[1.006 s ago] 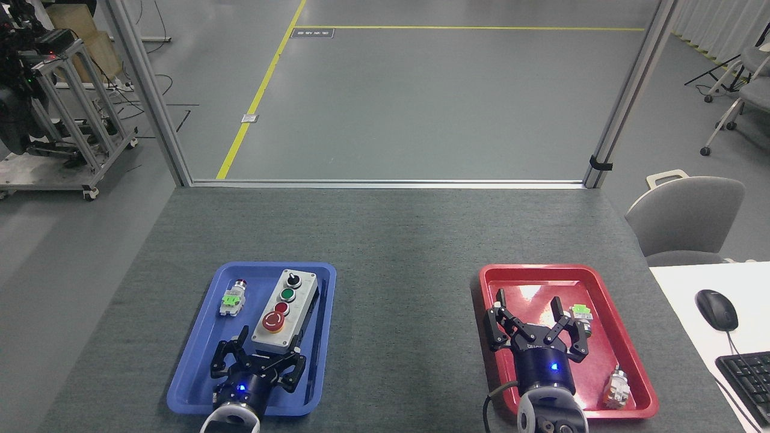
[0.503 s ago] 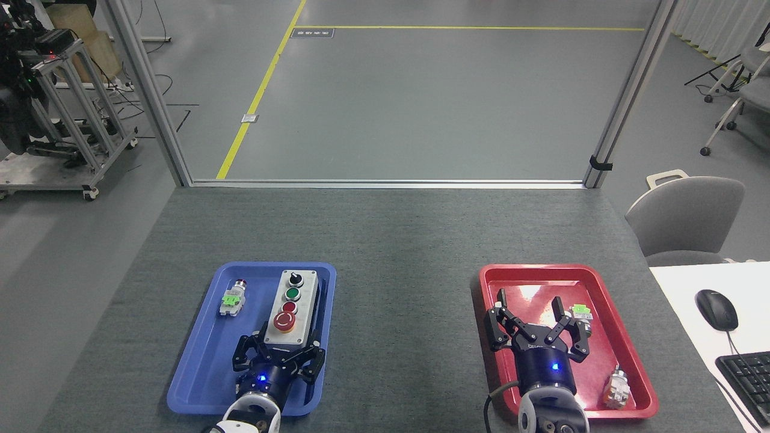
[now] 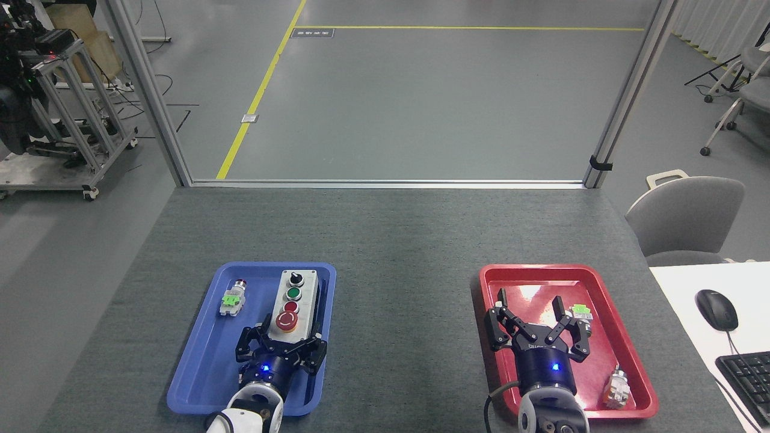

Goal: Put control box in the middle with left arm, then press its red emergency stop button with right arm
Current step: 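Close the left gripper on the control box and lift it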

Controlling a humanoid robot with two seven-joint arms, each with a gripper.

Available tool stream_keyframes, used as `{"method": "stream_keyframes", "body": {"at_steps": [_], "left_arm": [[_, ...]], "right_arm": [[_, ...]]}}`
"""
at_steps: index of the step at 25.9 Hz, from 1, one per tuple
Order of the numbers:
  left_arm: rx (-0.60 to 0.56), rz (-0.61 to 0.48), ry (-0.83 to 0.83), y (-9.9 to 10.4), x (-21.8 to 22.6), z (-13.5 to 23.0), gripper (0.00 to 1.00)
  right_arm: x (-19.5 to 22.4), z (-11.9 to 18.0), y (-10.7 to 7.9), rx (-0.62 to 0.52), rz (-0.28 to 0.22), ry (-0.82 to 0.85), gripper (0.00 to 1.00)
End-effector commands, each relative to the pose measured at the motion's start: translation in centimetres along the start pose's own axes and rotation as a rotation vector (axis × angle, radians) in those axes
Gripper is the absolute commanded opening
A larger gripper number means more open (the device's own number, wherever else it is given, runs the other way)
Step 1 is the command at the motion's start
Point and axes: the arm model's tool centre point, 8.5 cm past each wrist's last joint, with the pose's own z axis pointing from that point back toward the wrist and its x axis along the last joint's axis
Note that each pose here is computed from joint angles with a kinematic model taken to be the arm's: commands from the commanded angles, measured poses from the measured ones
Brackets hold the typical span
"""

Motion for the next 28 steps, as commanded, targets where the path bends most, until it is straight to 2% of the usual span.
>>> {"method": "stream_keyframes", "body": {"at_steps": [1,9,10,13,17,19,23,28], "left_arm": [[-0.007,0.0,0.001,-0.2,0.0,0.0,0.98],[-0.031,0.005,0.007,-0.5,0.1,-0.6,0.98],[-0.036,0.005,0.008,-0.6,0.0,-0.6,0.95],[-0.039,0.005,0.004,-0.8,0.1,-0.5,0.68],[-0.038,0.004,0.002,-0.6,0.0,-0.6,0.26],[-0.031,0.011,-0.002,-0.3,-0.1,-0.7,0.0],[-0.015,0.028,-0.039,0.1,-0.2,-0.9,0.0],[0.105,0.092,-0.055,4.8,-1.7,-2.0,0.0]], "right_arm": [[0.0,0.0,0.0,-0.001,0.0,0.0,1.0],[0.0,0.0,0.0,0.0,-0.001,0.0,1.0],[0.0,0.0,0.0,0.0,-0.001,0.0,1.0],[0.0,0.0,0.0,0.0,-0.001,0.0,1.0],[0.0,0.0,0.0,0.0,-0.001,0.0,1.0],[0.0,0.0,0.0,0.0,-0.001,0.0,1.0],[0.0,0.0,0.0,-0.001,-0.001,0.0,1.0],[0.1,0.0,0.0,-0.003,-0.002,0.0,1.0]]}}
